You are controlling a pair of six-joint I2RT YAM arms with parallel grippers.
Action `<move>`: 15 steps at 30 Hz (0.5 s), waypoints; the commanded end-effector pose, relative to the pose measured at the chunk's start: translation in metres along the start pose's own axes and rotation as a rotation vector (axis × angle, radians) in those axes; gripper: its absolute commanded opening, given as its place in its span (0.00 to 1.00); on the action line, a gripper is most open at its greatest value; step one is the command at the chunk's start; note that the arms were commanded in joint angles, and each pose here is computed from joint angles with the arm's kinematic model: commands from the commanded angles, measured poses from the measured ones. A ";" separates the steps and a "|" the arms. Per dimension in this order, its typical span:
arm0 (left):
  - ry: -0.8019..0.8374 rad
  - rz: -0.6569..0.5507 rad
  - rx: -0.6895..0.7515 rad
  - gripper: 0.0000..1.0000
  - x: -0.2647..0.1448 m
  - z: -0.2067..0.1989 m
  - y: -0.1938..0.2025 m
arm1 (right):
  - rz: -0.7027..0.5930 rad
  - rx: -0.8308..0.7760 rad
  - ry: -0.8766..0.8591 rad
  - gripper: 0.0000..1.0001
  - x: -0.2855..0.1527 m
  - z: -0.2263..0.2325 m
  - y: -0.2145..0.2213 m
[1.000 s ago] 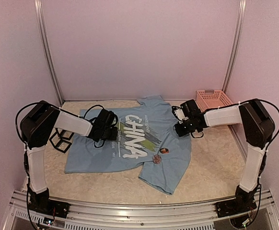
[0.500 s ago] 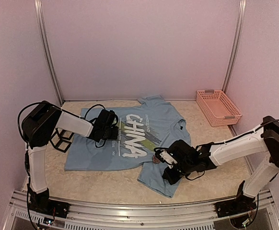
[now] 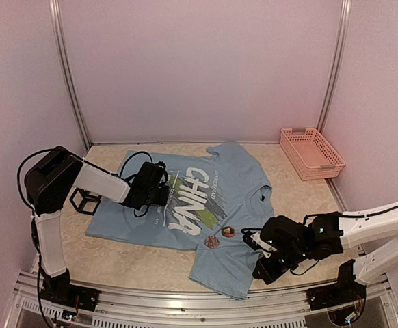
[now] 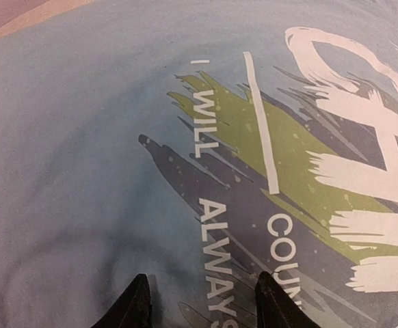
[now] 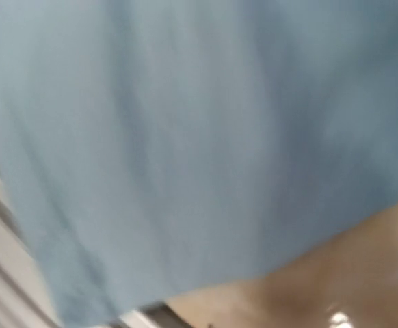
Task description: Pin the brooch onto the clothing
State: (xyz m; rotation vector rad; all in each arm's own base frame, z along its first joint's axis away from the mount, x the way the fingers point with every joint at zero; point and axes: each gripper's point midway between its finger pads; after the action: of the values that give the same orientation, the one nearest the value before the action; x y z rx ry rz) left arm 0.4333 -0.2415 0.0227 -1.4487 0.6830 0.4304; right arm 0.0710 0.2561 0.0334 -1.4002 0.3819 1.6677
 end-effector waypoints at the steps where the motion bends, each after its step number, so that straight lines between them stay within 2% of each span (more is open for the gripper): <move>1: 0.010 -0.097 0.096 0.50 -0.042 -0.025 -0.032 | -0.249 -0.038 0.043 0.01 -0.056 -0.008 -0.081; 4: 0.027 -0.183 0.129 0.50 -0.078 -0.045 -0.061 | -0.455 -0.075 0.075 0.05 -0.097 -0.033 -0.142; 6: 0.032 -0.228 0.142 0.50 -0.103 -0.053 -0.075 | -0.584 -0.120 0.111 0.11 -0.128 -0.052 -0.180; 9: 0.068 -0.292 0.094 0.53 -0.144 -0.053 -0.097 | -0.742 -0.152 0.243 0.41 -0.181 -0.099 -0.231; 11: 0.083 -0.345 0.039 0.58 -0.171 -0.040 -0.108 | -0.818 -0.118 0.343 0.61 -0.217 -0.143 -0.253; 13: 0.071 -0.403 -0.014 0.68 -0.194 -0.020 -0.114 | -0.887 -0.063 0.409 0.75 -0.248 -0.184 -0.263; 15: 0.024 -0.476 -0.076 0.78 -0.218 0.011 -0.119 | -0.952 -0.002 0.448 0.82 -0.274 -0.216 -0.261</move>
State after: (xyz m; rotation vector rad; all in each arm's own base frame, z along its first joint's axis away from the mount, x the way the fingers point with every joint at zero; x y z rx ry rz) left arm 0.3637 -0.2694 0.2308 -1.5558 0.4903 0.0358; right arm 0.3620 0.1764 0.2565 -1.5384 -0.0126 0.7580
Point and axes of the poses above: each gripper's point midway between its finger pads, its own x axis out along the fingers, its own z axis along the line the jaws close on, y = z × x, and after that the axes turned 4 degrees about -x, right-handed
